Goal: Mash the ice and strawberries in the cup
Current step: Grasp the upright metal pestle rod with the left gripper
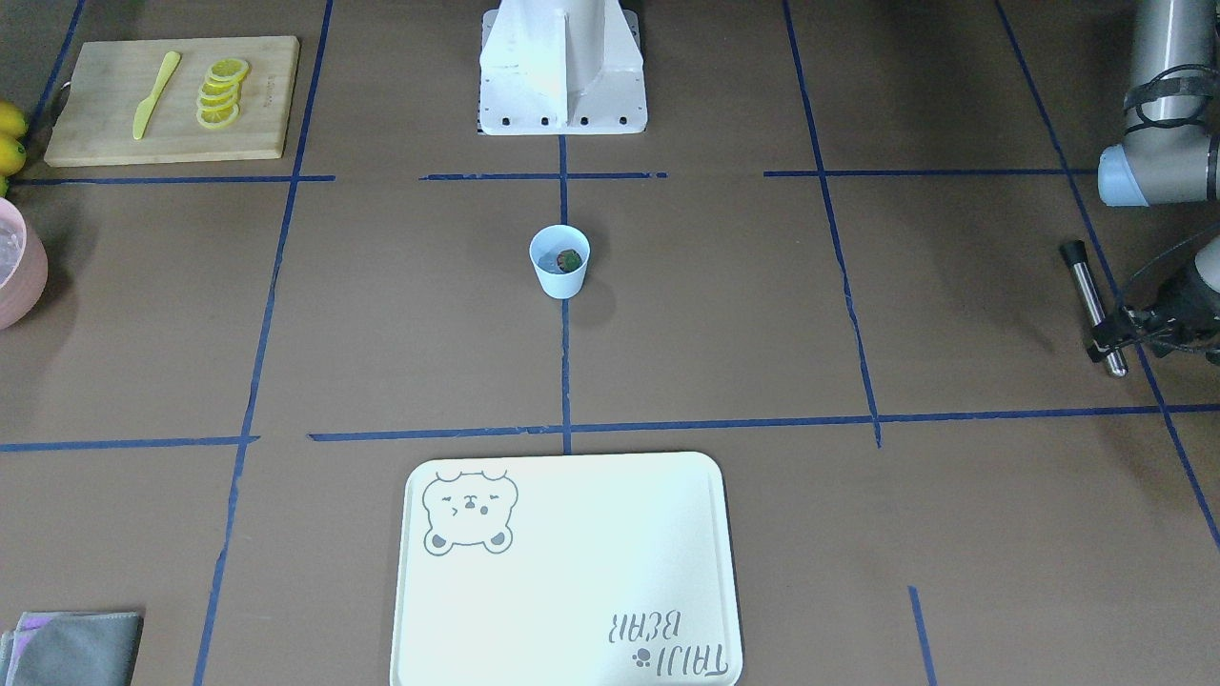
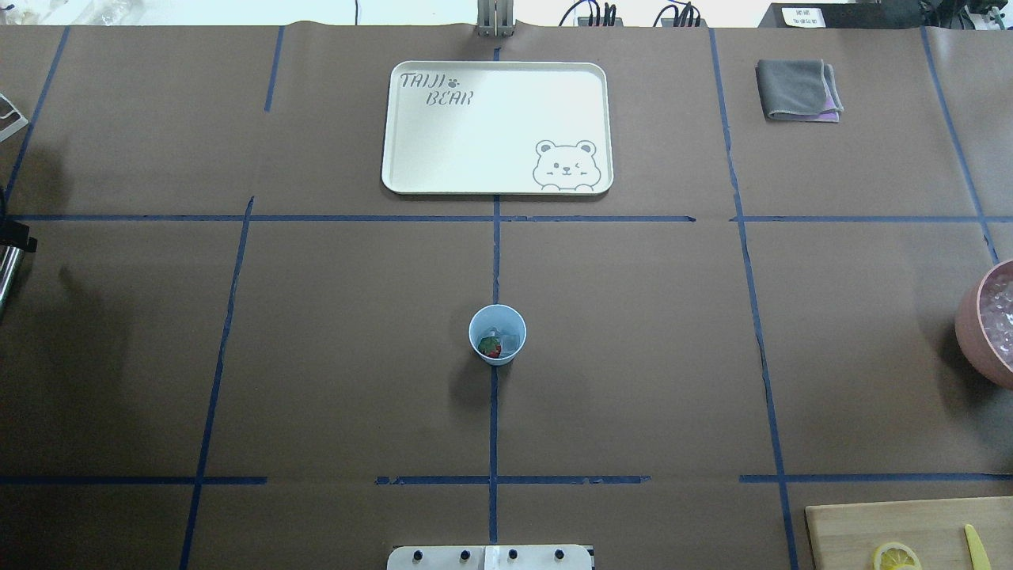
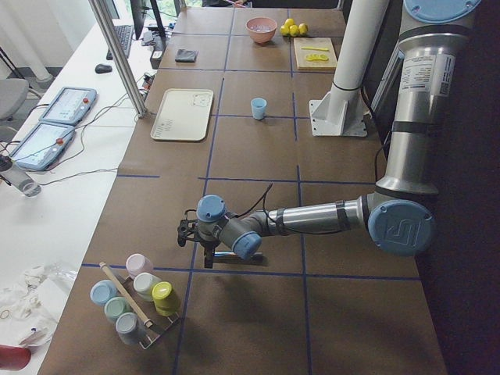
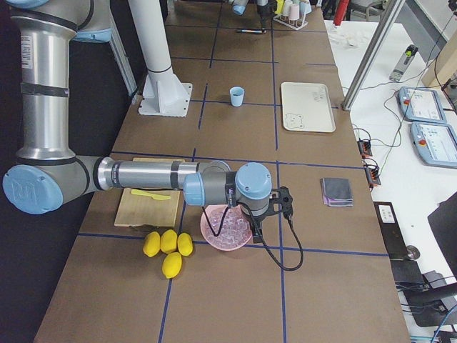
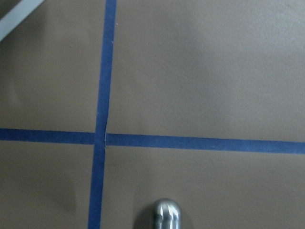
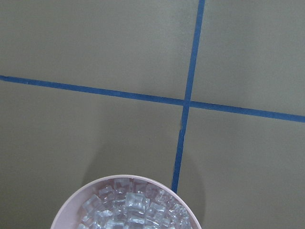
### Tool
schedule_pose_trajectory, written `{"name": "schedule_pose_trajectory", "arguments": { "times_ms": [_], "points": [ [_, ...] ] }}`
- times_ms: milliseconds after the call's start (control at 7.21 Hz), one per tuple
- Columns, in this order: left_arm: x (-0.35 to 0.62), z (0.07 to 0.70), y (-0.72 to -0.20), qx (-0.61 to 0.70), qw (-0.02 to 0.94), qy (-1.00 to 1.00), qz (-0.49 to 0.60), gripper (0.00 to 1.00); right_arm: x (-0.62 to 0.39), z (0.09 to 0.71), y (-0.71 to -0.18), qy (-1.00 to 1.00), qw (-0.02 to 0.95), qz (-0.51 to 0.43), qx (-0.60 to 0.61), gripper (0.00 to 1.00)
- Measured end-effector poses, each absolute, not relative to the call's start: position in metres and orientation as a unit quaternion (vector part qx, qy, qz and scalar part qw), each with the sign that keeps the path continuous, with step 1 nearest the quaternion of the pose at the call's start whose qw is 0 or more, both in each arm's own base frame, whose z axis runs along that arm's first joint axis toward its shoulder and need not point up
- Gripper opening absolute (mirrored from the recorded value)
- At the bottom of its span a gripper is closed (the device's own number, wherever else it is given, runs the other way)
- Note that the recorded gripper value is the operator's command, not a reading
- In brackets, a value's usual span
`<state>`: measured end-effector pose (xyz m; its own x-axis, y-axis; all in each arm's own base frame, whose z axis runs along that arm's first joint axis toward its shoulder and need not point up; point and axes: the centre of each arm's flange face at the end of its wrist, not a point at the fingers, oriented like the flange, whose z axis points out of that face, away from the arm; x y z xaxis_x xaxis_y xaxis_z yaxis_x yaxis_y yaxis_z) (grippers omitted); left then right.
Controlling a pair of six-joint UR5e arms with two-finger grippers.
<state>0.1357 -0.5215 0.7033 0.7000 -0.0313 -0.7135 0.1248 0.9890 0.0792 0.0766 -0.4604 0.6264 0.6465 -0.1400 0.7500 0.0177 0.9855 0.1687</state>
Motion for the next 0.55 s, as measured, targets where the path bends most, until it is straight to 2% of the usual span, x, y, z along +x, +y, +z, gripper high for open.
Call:
{"name": "schedule_pose_trajectory", "arguments": {
  "times_ms": [555],
  "points": [
    [0.148, 0.706, -0.517, 0.057, 0.922, 0.383, -0.029, 1.0, 0.076, 0.626, -0.46, -0.418, 0.904, -0.042, 0.073, 0.99]
  ]
}}
